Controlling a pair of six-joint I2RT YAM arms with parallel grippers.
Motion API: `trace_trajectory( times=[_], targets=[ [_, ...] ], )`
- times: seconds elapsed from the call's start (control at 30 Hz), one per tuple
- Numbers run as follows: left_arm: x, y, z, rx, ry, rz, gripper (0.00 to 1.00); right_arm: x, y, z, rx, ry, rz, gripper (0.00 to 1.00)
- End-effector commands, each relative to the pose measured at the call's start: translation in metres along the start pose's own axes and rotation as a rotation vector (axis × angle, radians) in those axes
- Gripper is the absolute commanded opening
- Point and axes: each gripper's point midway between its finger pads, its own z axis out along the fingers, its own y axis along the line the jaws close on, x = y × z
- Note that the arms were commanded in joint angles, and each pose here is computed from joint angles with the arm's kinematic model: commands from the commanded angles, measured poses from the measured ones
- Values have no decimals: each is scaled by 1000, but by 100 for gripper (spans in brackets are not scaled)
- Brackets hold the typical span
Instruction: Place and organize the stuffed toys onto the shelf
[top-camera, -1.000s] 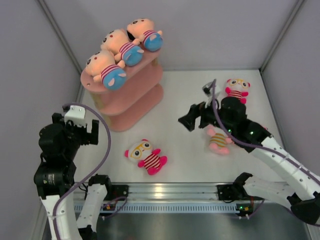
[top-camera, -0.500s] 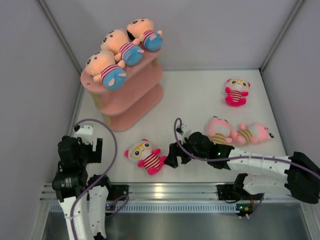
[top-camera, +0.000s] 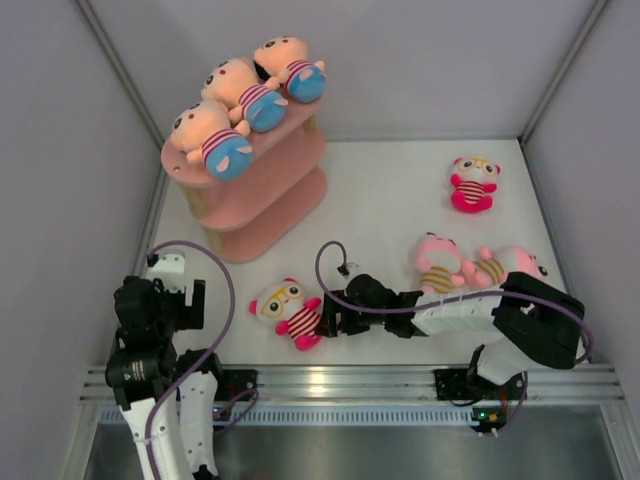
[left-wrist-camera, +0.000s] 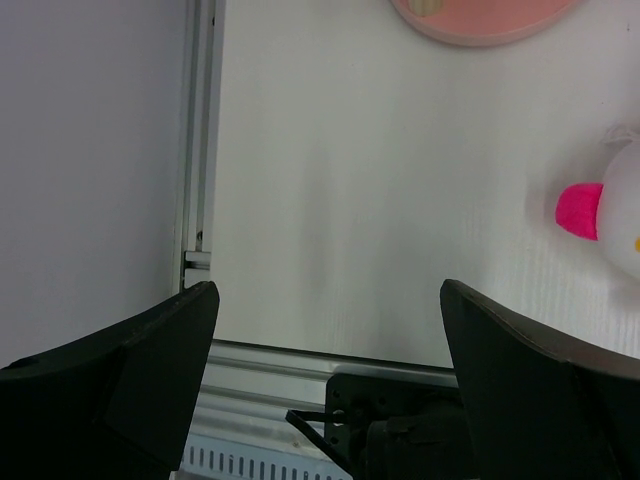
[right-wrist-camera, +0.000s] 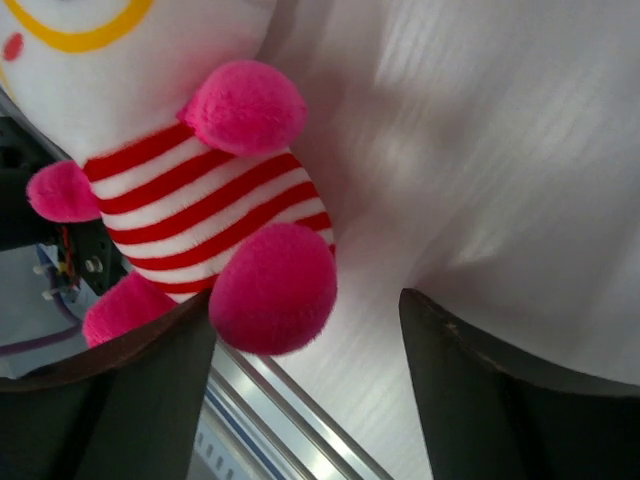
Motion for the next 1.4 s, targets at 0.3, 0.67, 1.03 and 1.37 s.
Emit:
trace_trajectory(
  times=[0.3,0.67,1.03,1.37],
  targets=[
    [-32,17,3,-86,-137,-34,99,-41,47,2,-134,-158,-95,0],
    [-31,37,24,-212,-163,-61,99,-154,149,-130,-302,-563,-390,0],
    [-31,38,23,-224,-174,-64,99,-228,178,-66,-235,-580,-316,0],
    [-34,34,23,-205,-191,-52,98,-274,185,-42,-265,-657,-172,0]
  ],
)
